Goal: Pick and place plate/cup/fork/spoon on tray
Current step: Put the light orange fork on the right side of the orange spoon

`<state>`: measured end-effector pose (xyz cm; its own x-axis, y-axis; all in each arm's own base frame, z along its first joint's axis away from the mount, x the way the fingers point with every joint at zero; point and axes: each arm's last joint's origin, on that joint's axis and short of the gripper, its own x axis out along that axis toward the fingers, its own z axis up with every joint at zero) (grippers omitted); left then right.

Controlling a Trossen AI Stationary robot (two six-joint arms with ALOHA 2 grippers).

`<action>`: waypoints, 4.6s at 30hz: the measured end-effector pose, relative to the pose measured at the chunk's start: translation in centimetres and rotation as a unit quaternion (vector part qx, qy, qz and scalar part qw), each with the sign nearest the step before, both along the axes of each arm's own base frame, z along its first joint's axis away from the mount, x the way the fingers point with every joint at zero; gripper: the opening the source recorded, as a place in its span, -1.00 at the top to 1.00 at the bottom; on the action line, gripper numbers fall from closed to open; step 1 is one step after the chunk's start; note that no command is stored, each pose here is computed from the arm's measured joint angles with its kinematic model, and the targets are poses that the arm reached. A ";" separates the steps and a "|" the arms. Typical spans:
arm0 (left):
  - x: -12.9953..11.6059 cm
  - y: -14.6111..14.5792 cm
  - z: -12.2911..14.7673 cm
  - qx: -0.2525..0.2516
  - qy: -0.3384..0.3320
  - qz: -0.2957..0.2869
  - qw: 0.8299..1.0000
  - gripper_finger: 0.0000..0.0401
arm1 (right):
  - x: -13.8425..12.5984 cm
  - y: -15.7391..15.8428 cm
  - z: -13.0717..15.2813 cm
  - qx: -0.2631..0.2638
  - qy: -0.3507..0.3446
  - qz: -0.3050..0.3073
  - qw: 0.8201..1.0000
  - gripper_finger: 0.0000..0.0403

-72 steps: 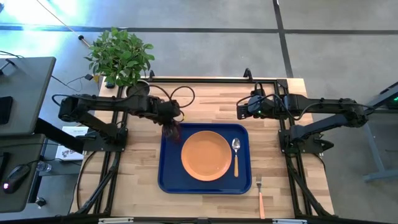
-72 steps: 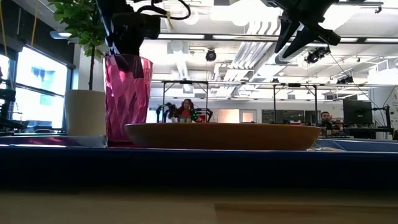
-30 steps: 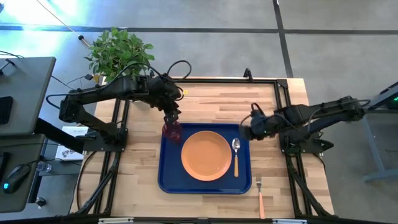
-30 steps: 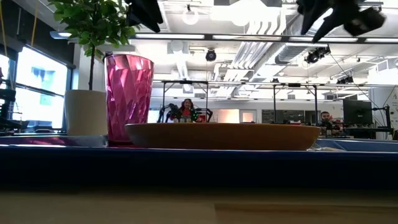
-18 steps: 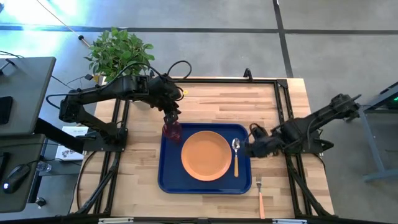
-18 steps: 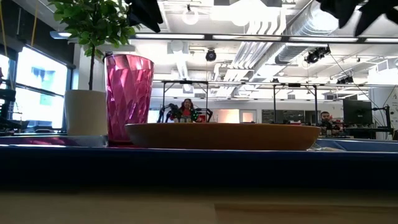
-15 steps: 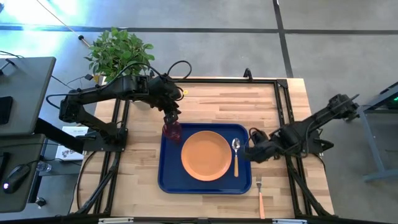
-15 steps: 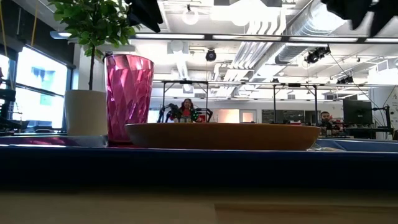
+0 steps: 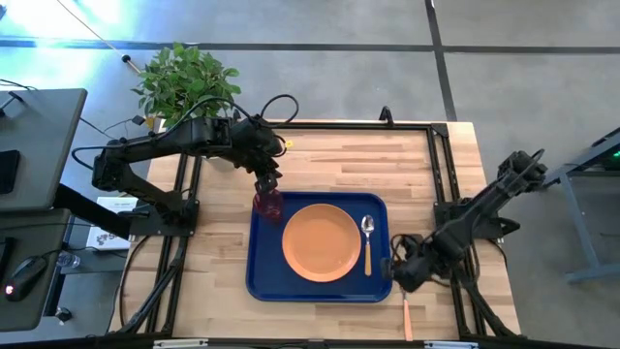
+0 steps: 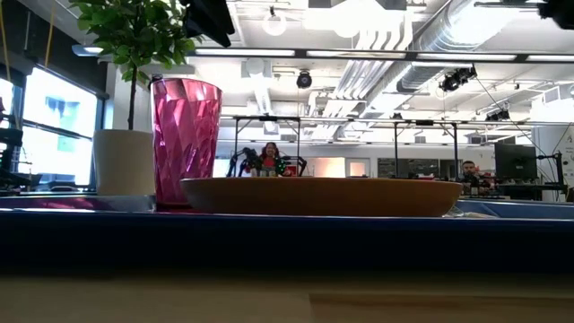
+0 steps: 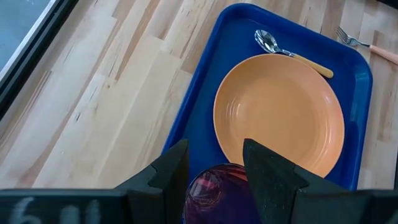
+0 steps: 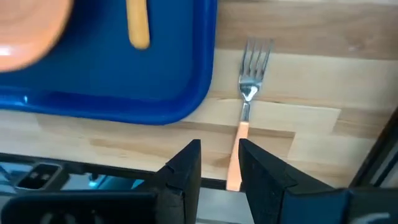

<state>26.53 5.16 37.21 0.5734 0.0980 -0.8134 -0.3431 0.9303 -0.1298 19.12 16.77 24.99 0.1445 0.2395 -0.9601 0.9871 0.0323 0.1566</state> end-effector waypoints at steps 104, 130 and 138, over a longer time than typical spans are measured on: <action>0.0 0.0 0.0 -0.006 -0.003 0.013 1.000 0.29 | 6.3 -6.8 3.5 -0.266 0.081 0.002 0.961 0.94; 0.1 0.0 0.0 -0.006 -0.005 0.013 1.000 0.29 | 5.4 -9.7 -4.4 -0.144 0.012 -0.022 0.989 0.94; 0.1 0.0 0.0 -0.006 -0.006 0.013 1.000 0.29 | 6.7 -9.3 -6.2 -0.126 0.021 -0.013 0.992 0.94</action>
<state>26.62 5.20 37.24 0.5807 0.1030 -0.8076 -0.3650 0.9196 -0.1452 25.79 7.49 18.83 0.1055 -0.0111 -0.9944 0.9937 0.0401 0.1050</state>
